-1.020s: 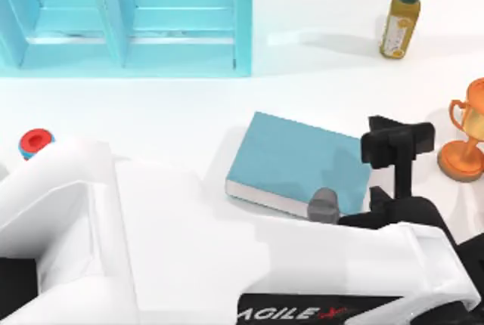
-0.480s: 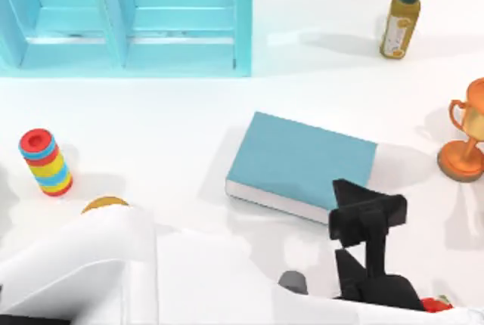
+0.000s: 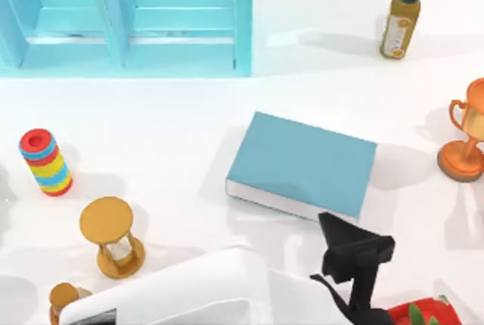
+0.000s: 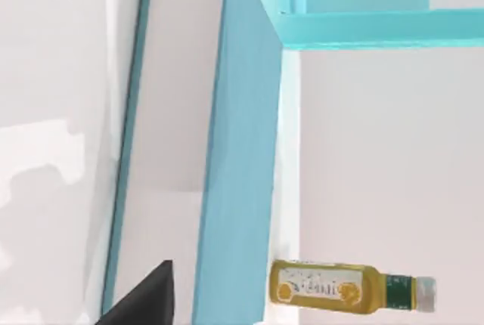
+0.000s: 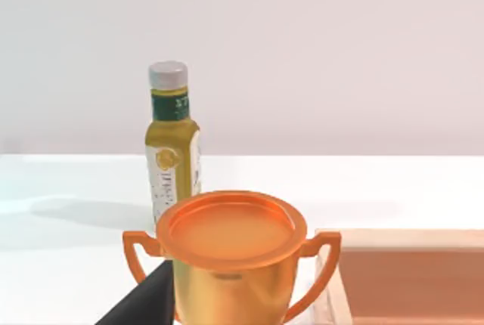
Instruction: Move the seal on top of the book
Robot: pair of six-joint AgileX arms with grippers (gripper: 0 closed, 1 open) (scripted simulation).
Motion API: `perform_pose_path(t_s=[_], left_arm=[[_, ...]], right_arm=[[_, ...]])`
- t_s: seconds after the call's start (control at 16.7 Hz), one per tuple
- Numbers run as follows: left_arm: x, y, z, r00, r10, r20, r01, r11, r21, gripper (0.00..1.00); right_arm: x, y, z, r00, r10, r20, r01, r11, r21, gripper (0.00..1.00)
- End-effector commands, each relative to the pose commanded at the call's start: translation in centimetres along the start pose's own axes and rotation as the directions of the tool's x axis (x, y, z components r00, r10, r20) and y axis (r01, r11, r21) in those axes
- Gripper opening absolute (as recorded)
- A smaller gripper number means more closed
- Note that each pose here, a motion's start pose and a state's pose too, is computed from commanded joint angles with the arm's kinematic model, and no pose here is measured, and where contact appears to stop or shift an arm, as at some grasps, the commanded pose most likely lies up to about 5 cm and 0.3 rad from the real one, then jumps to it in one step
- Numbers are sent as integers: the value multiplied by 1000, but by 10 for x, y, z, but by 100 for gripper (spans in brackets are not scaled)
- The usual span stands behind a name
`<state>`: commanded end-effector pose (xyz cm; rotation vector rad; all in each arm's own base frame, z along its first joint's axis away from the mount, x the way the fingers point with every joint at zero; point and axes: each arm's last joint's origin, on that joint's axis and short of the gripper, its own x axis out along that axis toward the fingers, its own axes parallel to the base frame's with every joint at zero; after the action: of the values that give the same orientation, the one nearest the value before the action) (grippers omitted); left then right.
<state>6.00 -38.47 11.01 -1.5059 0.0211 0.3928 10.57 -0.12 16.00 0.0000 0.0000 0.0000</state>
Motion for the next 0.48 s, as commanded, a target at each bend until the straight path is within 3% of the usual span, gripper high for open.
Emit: perform_pose_path(t_s=[0.3,0.48], left_arm=[[2,-3,0,1000,8,7,-8,1000,-4,100],[5,-27,4,996,82,21,-81,996,-47,100]], right_arm=[[0,0,0,1000,0,0,0,1000,0,100],[0,0,0,1000,0,0,0,1000,0,100]])
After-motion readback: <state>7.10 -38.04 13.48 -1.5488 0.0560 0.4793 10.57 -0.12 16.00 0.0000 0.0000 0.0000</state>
